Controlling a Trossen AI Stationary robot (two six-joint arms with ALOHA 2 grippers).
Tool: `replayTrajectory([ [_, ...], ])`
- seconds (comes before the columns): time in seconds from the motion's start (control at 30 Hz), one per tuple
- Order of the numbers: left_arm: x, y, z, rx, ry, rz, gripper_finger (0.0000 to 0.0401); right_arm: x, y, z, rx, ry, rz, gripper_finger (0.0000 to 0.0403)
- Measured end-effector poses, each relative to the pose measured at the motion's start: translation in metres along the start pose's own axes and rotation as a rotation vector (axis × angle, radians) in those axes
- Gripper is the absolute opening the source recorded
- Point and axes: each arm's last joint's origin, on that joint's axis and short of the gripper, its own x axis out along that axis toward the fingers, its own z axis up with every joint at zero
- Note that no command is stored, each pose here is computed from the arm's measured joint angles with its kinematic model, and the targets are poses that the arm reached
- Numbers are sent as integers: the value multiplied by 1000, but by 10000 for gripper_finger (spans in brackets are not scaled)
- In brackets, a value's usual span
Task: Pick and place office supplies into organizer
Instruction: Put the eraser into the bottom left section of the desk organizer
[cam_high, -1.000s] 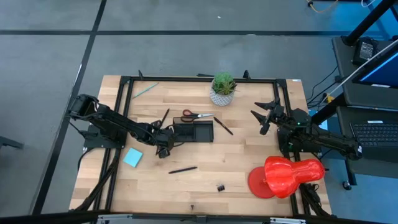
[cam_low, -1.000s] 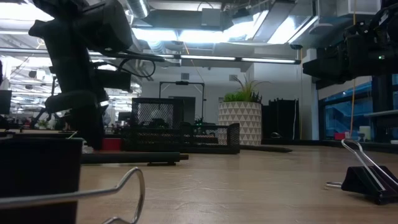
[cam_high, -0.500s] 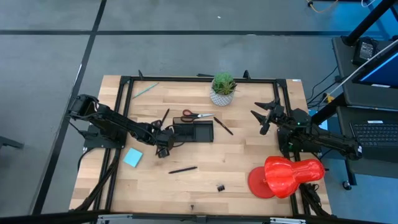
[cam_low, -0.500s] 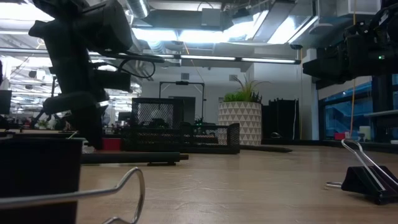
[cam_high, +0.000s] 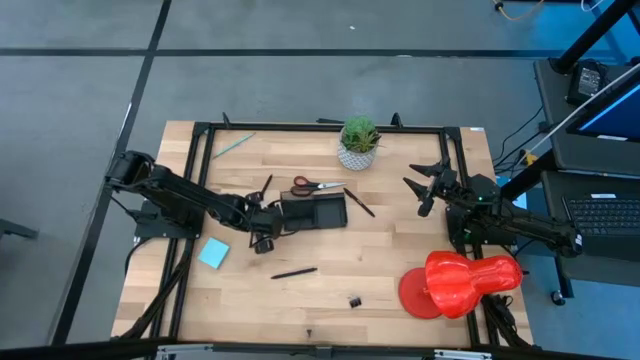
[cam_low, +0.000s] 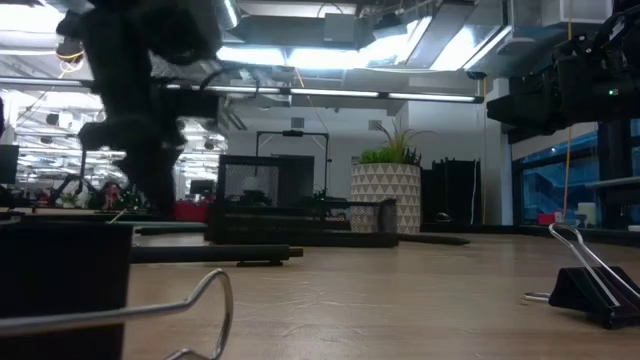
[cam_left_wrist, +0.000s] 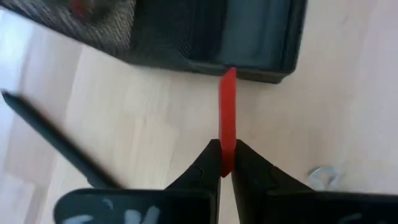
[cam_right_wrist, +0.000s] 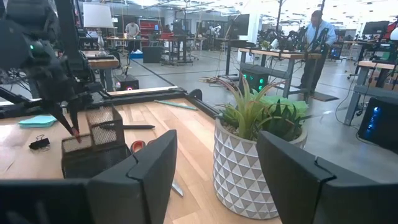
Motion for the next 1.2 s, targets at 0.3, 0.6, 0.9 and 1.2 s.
replayTrajectory([
  [0.3, -23, -4, 26, 60, -71, -35, 16, 0, 0, 0, 1, 0, 0, 224],
  [0.6, -30, -11, 46, 101, -238, -90, 17, 0, 0, 0, -3, 0, 0, 224],
  [0.9, -27, -5, 53, 108, -287, -40, 17, 0, 0, 0, -3, 0, 0, 224],
  [1.2, 0, 0, 55, 97, -189, -40, 17, 0, 0, 0, -3, 0, 0, 224],
])
